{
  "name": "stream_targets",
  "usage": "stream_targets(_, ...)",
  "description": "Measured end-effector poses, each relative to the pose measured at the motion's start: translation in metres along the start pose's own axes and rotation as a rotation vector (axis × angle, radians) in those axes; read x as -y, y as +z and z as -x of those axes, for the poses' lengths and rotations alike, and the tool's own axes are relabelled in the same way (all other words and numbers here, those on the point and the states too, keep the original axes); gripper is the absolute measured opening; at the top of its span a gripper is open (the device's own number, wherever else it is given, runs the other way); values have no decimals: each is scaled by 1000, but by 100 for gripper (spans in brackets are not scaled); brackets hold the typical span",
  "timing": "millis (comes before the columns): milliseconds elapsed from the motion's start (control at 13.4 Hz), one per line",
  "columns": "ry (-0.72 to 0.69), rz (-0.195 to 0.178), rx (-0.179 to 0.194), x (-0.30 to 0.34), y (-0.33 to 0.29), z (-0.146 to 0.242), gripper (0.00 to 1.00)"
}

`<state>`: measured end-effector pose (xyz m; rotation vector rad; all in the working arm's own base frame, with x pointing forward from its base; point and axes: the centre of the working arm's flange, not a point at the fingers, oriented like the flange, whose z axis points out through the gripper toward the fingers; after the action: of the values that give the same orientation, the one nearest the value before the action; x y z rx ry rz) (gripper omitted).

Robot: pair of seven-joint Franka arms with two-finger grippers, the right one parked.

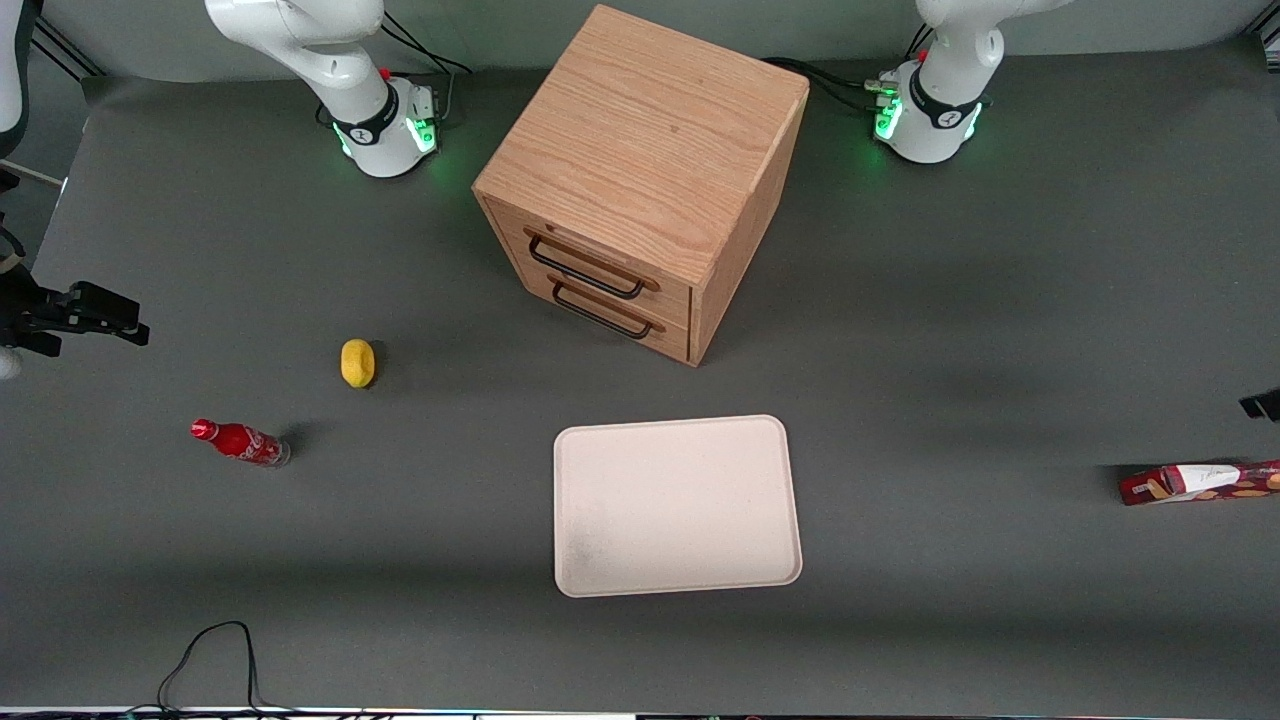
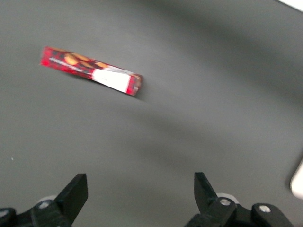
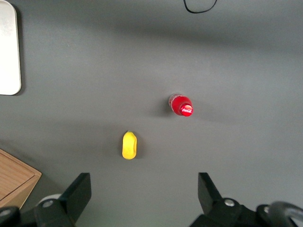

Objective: Place red cookie box on tray
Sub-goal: 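Move the left gripper down over the red tartan cookie box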

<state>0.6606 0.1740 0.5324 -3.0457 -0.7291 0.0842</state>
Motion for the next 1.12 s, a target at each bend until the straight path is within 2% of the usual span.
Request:
stream_targets(149,-142,8,-26,34,15,-24,100)
stream_targets(447,-503,19,-37,107,35,-46,100)
stream_targets(745,-912,19,-19,128,52,-52,100)
stream_targets(968,-1092,18,-17,129,58,-55,100)
stream_targets(1117,-1123,30,-38,129,68,-62,100)
